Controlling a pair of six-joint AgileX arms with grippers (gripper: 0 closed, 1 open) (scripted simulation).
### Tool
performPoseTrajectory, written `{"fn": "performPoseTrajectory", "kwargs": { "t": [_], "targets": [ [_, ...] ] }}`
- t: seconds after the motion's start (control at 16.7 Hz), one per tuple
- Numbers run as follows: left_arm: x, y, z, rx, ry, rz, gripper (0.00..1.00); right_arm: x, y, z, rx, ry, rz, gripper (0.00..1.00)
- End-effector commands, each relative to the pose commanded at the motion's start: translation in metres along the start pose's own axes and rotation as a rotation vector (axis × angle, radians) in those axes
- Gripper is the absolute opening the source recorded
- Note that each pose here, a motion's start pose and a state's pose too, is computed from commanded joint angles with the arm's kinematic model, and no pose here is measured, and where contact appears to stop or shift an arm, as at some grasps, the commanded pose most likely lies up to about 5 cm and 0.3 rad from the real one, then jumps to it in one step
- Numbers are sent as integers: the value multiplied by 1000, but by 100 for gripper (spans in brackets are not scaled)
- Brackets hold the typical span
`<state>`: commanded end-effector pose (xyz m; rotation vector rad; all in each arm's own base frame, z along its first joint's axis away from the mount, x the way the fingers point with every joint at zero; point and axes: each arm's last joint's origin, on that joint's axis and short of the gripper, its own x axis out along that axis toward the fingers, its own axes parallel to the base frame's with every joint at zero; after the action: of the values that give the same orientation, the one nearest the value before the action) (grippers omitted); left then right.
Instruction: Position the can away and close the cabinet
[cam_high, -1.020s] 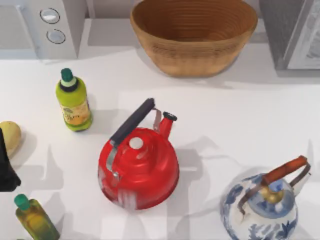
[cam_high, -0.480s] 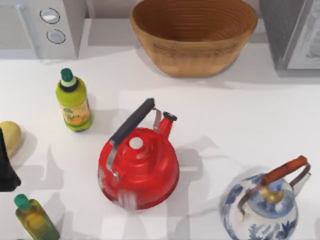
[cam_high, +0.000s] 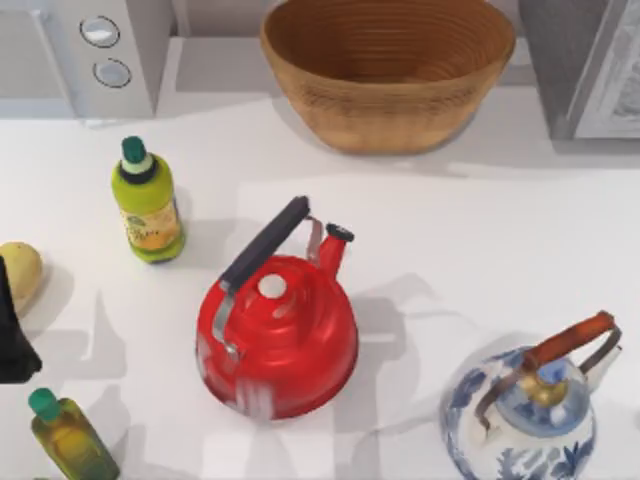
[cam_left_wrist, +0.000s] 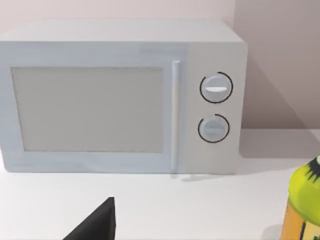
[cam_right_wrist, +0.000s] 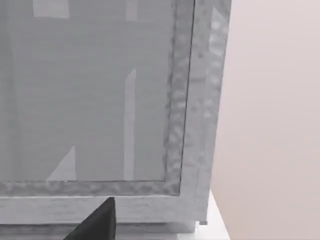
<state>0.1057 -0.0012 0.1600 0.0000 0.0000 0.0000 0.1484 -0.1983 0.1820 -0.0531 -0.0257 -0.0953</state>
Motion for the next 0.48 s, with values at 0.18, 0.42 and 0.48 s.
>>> {"fn": "performPoseTrajectory", "kwargs": {
  "t": [0.18, 0.42, 0.48],
  "targets": [
    [0, 0, 0, 0, 0, 0, 100, 4, -3, -18, 41, 24, 77, 100],
    [0, 0, 0, 0, 0, 0, 100, 5, -1, -22, 53, 31, 97, 100],
    [0, 0, 0, 0, 0, 0, 100, 5, -1, -22, 53, 31, 97, 100]
  ]
}}
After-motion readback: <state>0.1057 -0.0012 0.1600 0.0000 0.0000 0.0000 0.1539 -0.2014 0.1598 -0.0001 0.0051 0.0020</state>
